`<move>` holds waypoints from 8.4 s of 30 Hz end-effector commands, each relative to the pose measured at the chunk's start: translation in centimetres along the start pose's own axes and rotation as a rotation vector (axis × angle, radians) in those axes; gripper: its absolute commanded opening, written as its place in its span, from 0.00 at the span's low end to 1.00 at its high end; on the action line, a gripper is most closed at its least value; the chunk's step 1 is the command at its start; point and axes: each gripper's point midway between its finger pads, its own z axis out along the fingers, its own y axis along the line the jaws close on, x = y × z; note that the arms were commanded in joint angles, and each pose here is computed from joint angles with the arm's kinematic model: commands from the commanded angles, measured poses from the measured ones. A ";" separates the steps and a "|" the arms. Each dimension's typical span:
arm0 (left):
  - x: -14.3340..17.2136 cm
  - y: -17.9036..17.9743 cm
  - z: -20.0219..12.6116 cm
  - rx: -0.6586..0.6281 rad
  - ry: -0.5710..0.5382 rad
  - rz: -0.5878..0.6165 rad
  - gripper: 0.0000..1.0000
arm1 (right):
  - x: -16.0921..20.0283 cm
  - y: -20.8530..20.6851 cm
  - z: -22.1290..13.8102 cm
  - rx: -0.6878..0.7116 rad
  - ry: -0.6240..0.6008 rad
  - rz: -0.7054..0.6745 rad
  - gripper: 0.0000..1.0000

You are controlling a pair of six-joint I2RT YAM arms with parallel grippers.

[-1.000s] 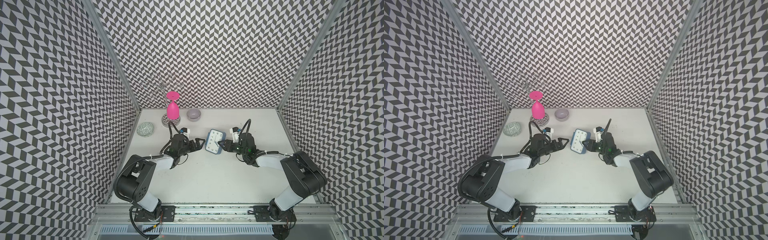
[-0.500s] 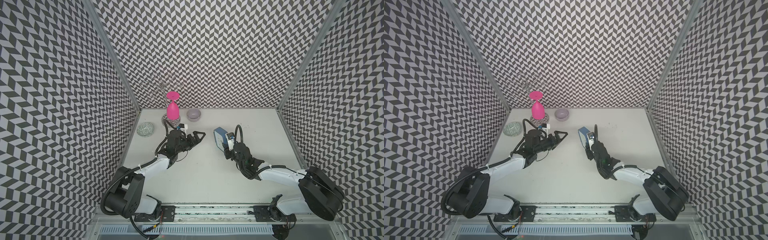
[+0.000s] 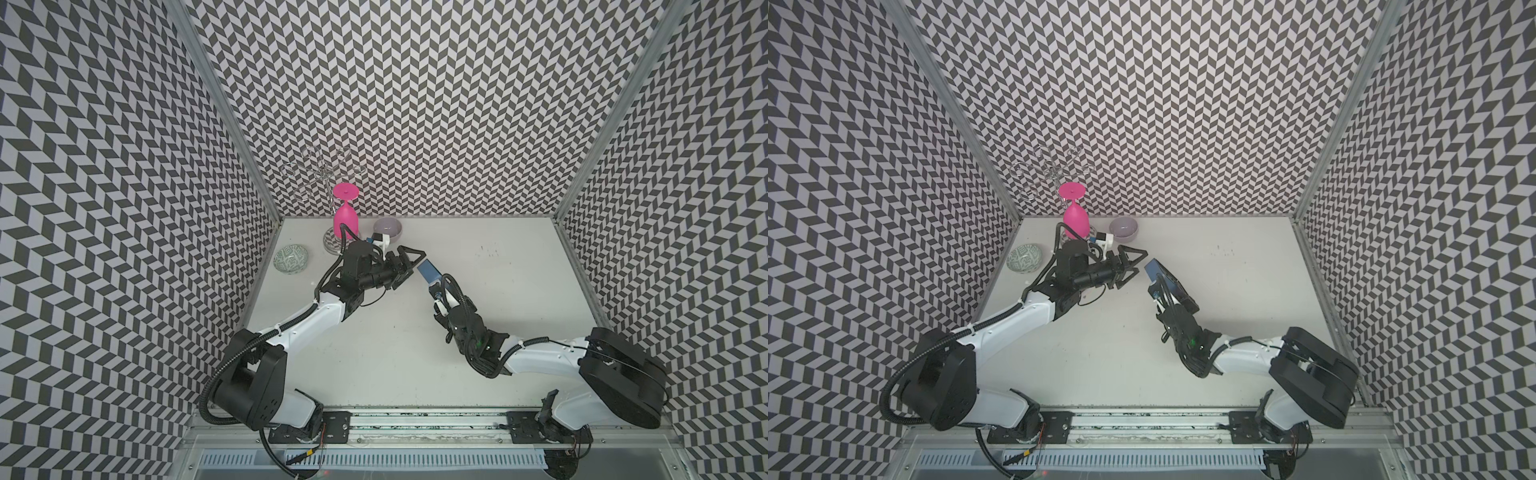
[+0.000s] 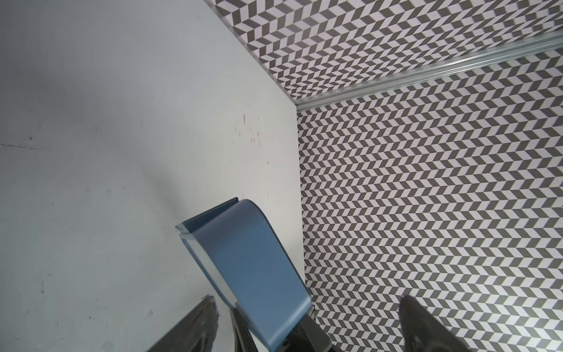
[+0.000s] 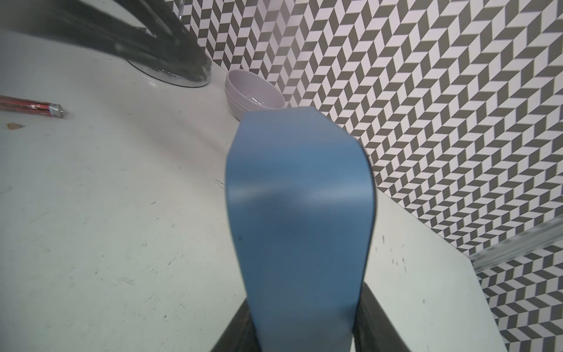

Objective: Insert the battery into the alarm
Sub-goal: Adjust the alarm at the center of the board, then remove the cover from the alarm.

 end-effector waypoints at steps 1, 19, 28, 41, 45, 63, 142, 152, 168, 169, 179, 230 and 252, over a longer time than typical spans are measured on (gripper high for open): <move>0.8 1.5 0.6 -0.080 0.048 -0.045 0.91 | -2.3 -1.5 -0.5 0.112 -0.084 -0.005 0.34; 2.4 4.0 2.3 -0.131 0.135 -0.096 0.67 | -2.7 0.1 -1.3 0.240 -0.123 -0.197 0.34; 2.9 4.7 2.5 -0.135 0.160 -0.113 0.46 | -2.7 0.6 -1.4 0.253 -0.128 -0.234 0.34; 2.2 4.6 2.1 -0.091 0.141 -0.079 0.26 | -2.9 3.2 -2.0 0.016 -0.165 -0.100 0.74; 1.2 4.9 1.7 -0.059 0.121 -0.034 0.23 | -3.2 5.0 -3.1 -0.160 -0.169 -0.030 0.89; 2.8 9.7 2.4 -0.022 0.196 0.075 0.21 | -4.8 -1.1 -5.3 -0.437 -0.239 0.601 0.91; 0.4 15.6 -6.2 -0.500 -0.145 0.289 0.99 | 4.2 6.9 12.8 -0.844 0.320 0.077 0.29; 0.8 14.8 -6.3 -0.424 -0.151 0.284 0.99 | 2.1 4.7 12.4 -0.723 0.316 0.321 0.16; 0.9 14.4 -6.5 -0.332 -0.153 0.275 0.99 | 4.0 3.7 5.1 -0.632 0.393 0.719 0.15; 1.0 14.4 -6.2 -0.340 -0.147 0.283 0.99 | 3.7 3.6 4.6 -0.645 0.384 0.722 0.17; 2.6 14.7 -3.9 -0.376 -0.106 0.290 0.99 | 4.2 3.6 7.0 -0.605 0.415 0.587 0.36; 6.3 13.4 -0.9 -0.315 -0.052 0.308 0.91 | 3.8 1.7 0.9 -0.547 0.382 0.961 0.33; 11.5 18.5 1.6 -0.478 0.164 0.044 0.53 | 4.3 6.1 0.1 -0.575 0.560 0.812 0.37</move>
